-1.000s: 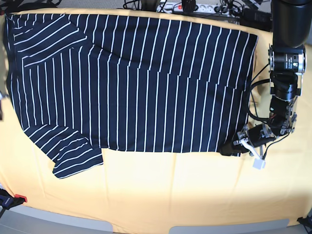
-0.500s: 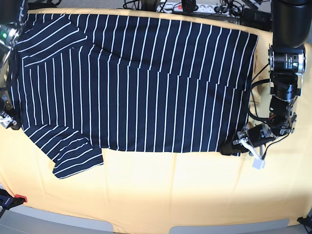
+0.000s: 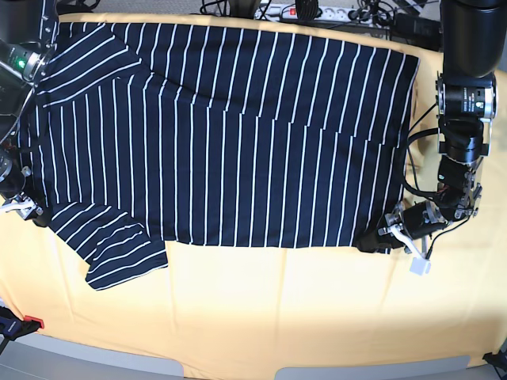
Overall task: Fold the T-shirt properly
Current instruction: 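Grasp the hem corners with both grippers and lift them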
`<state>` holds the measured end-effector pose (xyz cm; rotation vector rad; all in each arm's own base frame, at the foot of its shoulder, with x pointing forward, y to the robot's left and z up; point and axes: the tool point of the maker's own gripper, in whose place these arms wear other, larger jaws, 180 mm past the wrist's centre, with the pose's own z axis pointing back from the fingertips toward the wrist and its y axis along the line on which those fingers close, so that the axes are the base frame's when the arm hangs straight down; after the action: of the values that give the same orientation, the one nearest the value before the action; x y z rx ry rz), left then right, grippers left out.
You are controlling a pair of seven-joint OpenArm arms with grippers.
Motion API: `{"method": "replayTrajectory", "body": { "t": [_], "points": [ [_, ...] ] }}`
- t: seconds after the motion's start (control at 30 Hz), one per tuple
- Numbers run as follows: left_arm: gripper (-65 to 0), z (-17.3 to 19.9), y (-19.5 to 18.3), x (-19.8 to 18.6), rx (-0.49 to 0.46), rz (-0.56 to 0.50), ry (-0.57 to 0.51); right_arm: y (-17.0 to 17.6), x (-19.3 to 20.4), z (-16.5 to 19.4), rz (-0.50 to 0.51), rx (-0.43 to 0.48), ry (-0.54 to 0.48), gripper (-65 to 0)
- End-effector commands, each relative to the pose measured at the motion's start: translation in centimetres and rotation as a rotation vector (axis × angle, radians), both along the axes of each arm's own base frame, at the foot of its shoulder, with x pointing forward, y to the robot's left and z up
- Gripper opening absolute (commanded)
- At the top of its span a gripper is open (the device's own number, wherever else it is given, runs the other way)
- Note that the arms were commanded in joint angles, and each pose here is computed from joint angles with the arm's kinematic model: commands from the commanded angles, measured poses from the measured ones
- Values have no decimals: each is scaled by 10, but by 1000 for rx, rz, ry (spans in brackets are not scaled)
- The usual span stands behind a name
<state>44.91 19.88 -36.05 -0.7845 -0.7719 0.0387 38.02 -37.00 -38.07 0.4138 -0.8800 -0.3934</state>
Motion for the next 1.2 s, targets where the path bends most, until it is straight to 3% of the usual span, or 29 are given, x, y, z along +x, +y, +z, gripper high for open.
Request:
{"method": "replayTrajectory", "body": {
  "t": [0.0, 0.07, 0.2, 0.23, 0.37, 0.6, 0.97, 1.07, 1.17],
  "points": [
    [-650, 4, 3, 3, 6, 3, 4, -7, 1, 9, 17, -28, 3, -323],
    [-650, 5, 3, 3, 6, 4, 3, -9, 1, 10, 16, -29, 3, -396],
    [-650, 7, 4, 6, 2, 16, -11, -12, 5, 15, -1, -35, -30, -637],
    [-650, 8, 5, 8, -1, 22, -19, -13, 7, 17, -10, -38, -45, -650],
    [-650, 13, 6, 12, -4, 36, -39, -19, 17, 30, -43, -51, -116, -650],
    [-650, 30, 14, 32, 62, 61, -128, -26, 37, 48, -42, -137, -127, -650],
    [-650, 79, 27, 72, 151, 125, -304, -14, 77, 66, 48, -385, -130, -650],
    [-650, 98, 29, 82, 157, 143, -364, -23, 83, 71, 17, -448, -106, -650],
    [-650, 113, 30, 91, 170, 155, -419, -26, 87, 79, 3, -455, -121, -650]
  ]
}}
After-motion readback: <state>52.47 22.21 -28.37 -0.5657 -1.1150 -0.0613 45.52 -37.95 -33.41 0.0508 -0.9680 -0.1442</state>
